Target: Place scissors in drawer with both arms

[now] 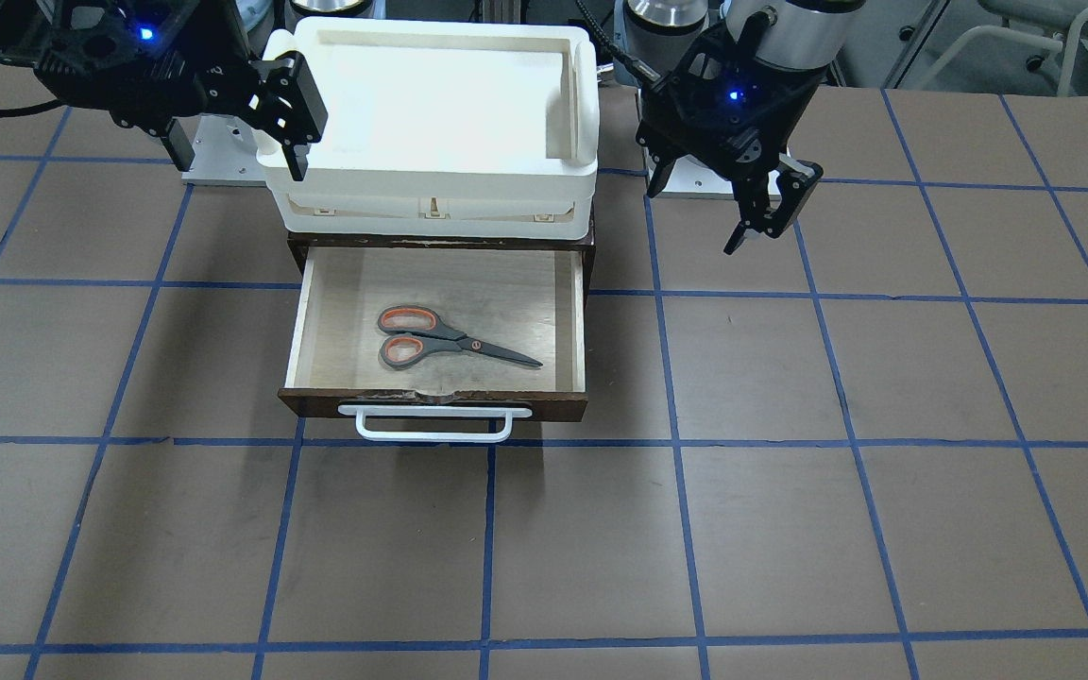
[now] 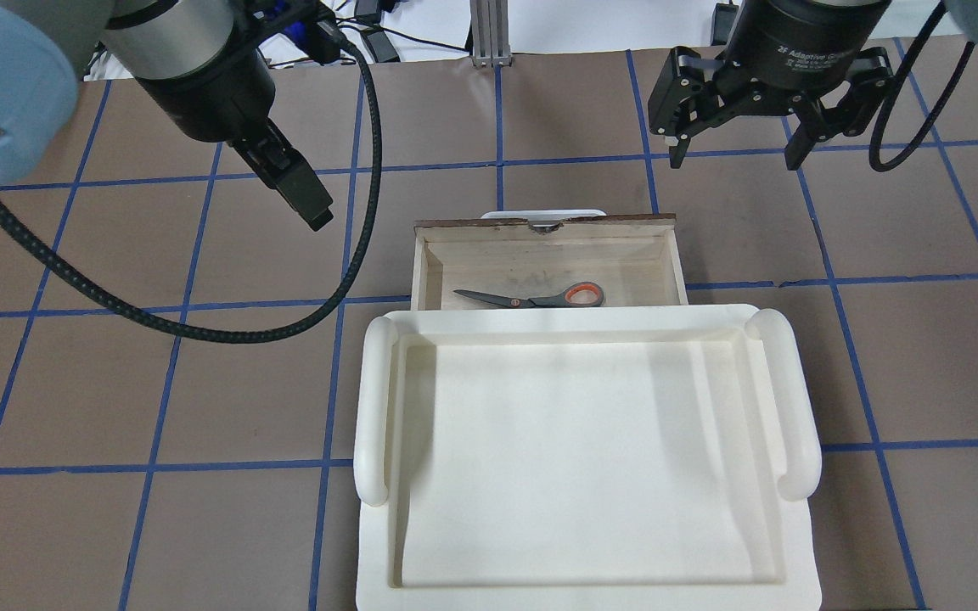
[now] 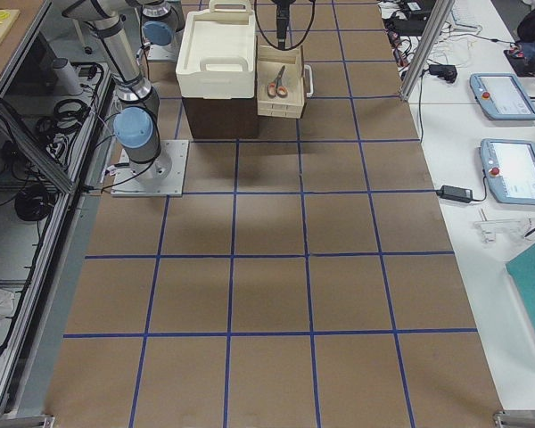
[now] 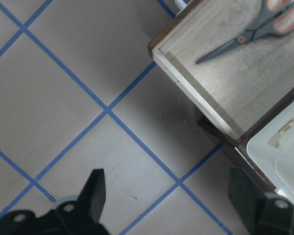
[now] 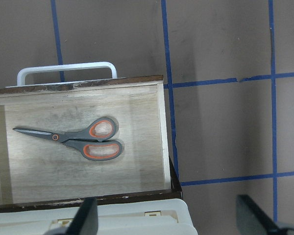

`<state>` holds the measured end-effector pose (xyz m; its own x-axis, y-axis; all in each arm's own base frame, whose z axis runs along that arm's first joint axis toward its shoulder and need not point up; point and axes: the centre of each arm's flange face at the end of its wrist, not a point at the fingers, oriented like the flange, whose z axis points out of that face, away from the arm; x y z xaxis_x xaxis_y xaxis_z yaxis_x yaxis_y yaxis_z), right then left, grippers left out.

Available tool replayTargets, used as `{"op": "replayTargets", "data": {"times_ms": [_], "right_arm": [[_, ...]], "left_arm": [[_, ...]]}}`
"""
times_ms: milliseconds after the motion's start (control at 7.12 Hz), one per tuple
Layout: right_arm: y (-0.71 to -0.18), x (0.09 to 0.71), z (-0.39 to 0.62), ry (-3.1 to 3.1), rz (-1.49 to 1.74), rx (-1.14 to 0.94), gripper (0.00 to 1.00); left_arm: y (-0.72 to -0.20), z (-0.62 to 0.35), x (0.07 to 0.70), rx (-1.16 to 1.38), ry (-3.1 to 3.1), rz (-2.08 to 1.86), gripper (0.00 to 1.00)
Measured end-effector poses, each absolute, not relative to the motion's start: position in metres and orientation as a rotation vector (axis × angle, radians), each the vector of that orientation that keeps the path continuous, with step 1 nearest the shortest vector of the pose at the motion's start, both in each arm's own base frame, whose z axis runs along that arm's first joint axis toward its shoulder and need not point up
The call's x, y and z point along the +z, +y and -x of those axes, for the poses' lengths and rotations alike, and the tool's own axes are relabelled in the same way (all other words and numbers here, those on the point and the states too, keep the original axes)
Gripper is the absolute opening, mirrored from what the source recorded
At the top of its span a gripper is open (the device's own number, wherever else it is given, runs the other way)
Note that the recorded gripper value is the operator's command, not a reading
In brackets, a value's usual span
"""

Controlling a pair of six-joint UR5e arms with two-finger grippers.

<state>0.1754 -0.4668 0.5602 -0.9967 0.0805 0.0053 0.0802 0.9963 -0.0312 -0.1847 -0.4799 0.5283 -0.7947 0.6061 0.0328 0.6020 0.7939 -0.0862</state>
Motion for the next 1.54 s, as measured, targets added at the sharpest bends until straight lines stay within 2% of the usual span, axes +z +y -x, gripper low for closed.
{"op": "replayTargets", "data": {"times_ms": [281, 561, 1544], "right_arm": [[-0.467, 0.560, -0.176, -3.133, 0.128, 0.047, 1.00], [-0.467, 0.560, -0.175, -3.132, 0.129, 0.047, 1.00], [-0.467, 0.559, -0.176, -3.133, 0.129, 0.046, 1.00]], "left_arm": [[-0.479, 0.176, 0.532, 0.131, -3.040, 0.608, 0.90], [-0.477, 0.165, 0.529, 0.123, -3.102, 0.403, 0.90], [-0.472, 0.163, 0.528, 0.108, -3.126, 0.242, 1.00]]}}
